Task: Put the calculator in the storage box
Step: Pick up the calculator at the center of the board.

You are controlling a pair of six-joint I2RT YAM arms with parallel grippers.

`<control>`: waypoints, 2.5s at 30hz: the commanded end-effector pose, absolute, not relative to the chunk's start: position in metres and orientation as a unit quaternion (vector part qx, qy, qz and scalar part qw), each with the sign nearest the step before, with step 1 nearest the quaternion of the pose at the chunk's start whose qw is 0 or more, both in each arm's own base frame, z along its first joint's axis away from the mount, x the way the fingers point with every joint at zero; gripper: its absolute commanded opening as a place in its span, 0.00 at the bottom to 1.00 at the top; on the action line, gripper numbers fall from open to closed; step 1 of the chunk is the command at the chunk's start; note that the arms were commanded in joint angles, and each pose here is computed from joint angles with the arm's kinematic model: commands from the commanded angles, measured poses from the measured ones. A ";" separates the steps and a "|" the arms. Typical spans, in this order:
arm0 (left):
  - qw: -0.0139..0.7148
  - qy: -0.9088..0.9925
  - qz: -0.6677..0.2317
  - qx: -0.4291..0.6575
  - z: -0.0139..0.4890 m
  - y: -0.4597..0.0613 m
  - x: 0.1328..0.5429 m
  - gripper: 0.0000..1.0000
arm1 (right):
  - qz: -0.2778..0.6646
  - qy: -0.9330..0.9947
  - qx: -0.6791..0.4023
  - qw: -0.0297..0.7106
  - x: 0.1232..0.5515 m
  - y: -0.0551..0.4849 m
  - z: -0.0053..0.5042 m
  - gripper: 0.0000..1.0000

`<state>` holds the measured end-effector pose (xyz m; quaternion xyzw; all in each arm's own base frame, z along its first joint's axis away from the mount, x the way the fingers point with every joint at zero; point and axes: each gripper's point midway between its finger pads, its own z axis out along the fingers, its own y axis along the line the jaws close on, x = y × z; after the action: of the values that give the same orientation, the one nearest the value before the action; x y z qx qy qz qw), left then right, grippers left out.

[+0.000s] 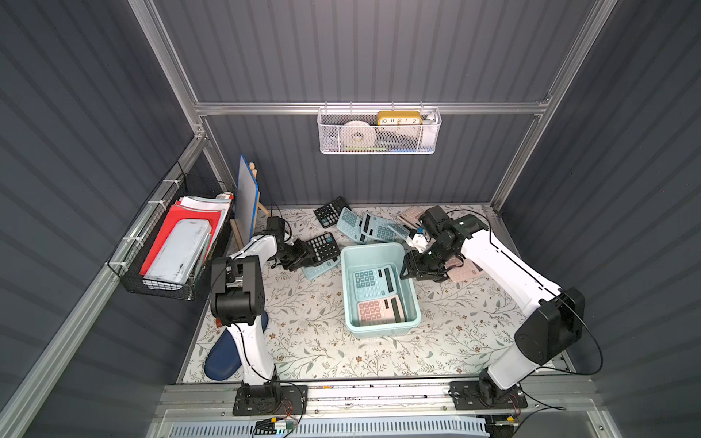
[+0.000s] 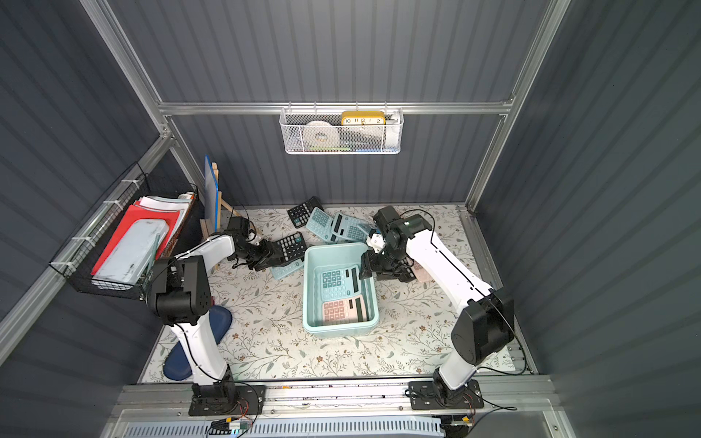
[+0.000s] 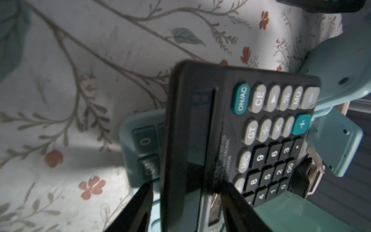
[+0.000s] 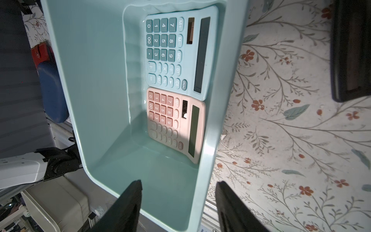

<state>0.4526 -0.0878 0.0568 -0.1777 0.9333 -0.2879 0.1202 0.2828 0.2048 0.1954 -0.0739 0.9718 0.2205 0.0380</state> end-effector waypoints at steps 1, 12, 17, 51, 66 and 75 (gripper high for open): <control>0.125 0.922 -0.331 -0.154 0.067 -0.102 0.459 0.56 | 0.214 0.973 -0.079 0.025 0.279 0.203 0.200 0.63; 0.133 0.916 -0.346 -0.154 0.078 -0.105 0.461 0.28 | 0.225 0.971 -0.080 0.019 0.282 0.209 0.206 0.63; 0.145 0.915 -0.344 -0.153 0.090 -0.104 0.462 0.18 | 0.228 0.971 -0.074 0.022 0.285 0.210 0.204 0.63; 0.248 0.905 -0.315 -0.142 0.266 -0.129 0.448 0.00 | 0.331 0.933 -0.014 0.137 0.325 0.234 0.270 0.69; 0.147 0.845 -0.512 -0.053 0.322 -0.206 0.374 0.00 | 0.490 0.853 0.083 0.160 0.360 0.225 0.305 0.68; 0.097 0.824 -0.557 -0.034 0.325 -0.224 0.352 0.00 | 0.540 0.828 0.089 0.122 0.370 0.234 0.307 0.64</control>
<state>0.3678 -0.2135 0.3025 -0.0631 0.8468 -0.5174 0.1060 0.3658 0.2262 0.3029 0.0929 0.8438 0.5093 0.1412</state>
